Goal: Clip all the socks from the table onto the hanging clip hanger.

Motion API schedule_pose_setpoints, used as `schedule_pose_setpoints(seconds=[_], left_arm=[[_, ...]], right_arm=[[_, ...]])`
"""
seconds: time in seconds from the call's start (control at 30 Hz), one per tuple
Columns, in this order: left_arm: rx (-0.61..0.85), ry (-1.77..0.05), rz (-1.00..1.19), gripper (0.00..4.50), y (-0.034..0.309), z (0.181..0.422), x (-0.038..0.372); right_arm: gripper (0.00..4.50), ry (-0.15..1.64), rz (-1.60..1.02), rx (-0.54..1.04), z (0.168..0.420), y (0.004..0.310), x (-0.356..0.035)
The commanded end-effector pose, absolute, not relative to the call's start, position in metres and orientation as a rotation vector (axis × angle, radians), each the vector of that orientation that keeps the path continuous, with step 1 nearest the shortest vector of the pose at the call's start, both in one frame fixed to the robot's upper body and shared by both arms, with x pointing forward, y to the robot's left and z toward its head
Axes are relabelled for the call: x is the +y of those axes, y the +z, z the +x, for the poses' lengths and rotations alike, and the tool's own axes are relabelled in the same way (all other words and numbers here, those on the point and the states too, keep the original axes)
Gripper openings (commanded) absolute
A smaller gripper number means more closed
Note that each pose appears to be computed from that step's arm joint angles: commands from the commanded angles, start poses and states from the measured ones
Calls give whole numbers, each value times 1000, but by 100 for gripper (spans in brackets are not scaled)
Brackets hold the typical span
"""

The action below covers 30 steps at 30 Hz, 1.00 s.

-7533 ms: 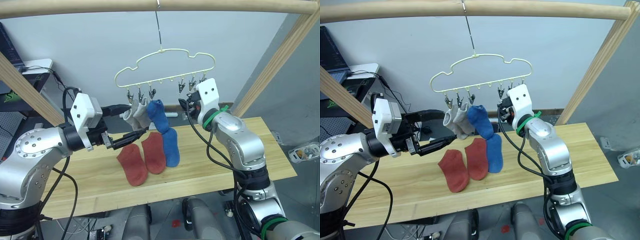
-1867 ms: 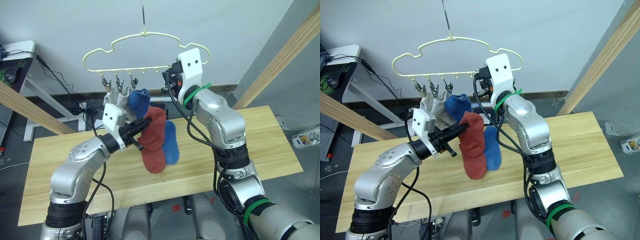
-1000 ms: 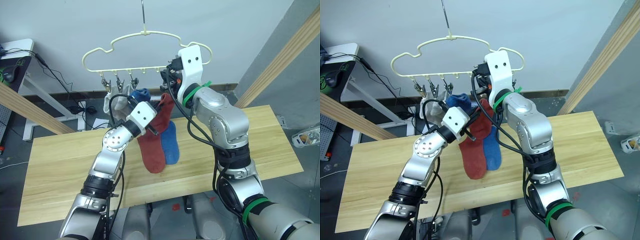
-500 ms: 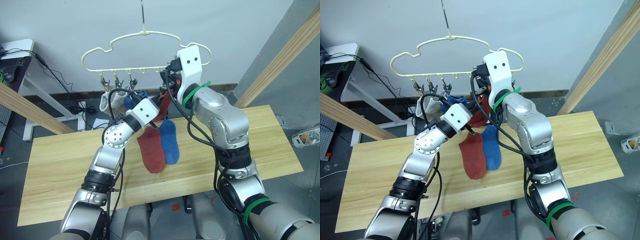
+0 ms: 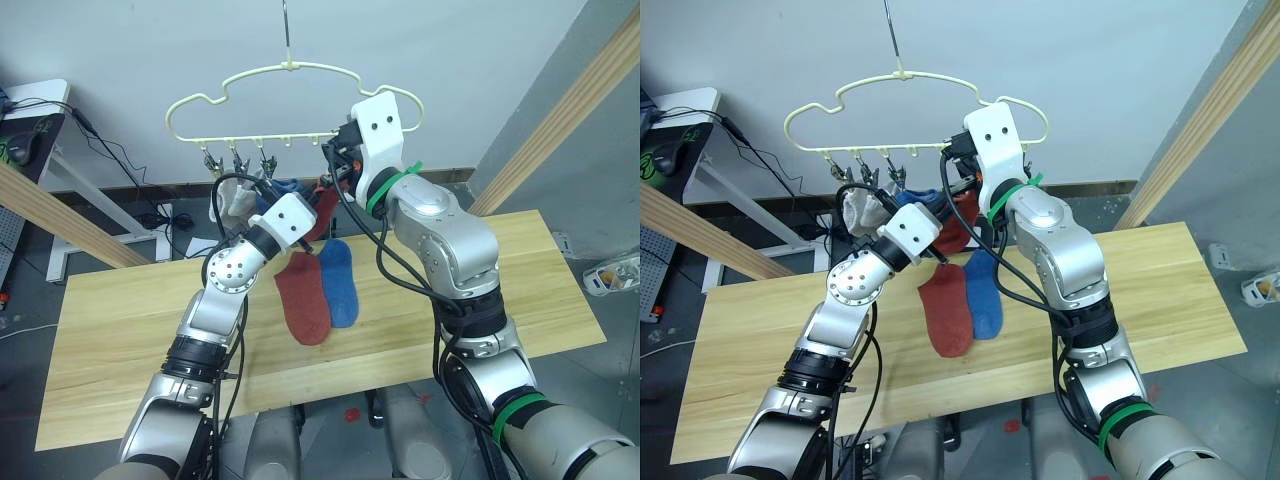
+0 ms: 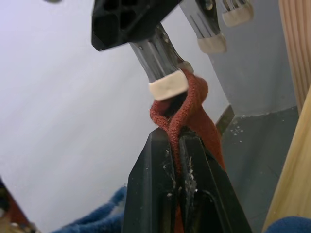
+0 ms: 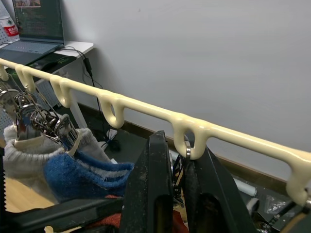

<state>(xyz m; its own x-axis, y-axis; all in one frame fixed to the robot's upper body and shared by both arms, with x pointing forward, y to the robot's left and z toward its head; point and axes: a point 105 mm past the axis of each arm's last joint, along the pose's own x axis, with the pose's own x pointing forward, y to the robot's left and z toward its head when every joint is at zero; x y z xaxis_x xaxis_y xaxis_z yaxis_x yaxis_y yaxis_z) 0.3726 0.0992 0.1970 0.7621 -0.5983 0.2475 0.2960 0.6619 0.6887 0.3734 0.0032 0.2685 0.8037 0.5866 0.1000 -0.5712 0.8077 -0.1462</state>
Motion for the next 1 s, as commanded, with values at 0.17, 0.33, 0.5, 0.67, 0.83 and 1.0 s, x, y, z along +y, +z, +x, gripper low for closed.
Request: schedule_pose_setpoints(seconds=[0.17,0.33,0.5,0.67,0.83,1.0], left_arm=[[-593,-518,713,2,215,366,94],[-586,-514,713,2,212,368,92],[-582,-490,691,2,215,372,95],[-586,-484,685,2,216,373,94],[-609,-501,665,2,218,370,88],[-618,-506,659,0,218,368,87]], right_arm=[[0,646,-121,-207,365,280,9],[0,655,-112,-201,364,280,10],[0,660,-120,-192,364,278,10],[0,661,-121,-188,364,277,10],[0,655,-125,-181,365,276,9],[34,639,-128,-171,367,274,7]])
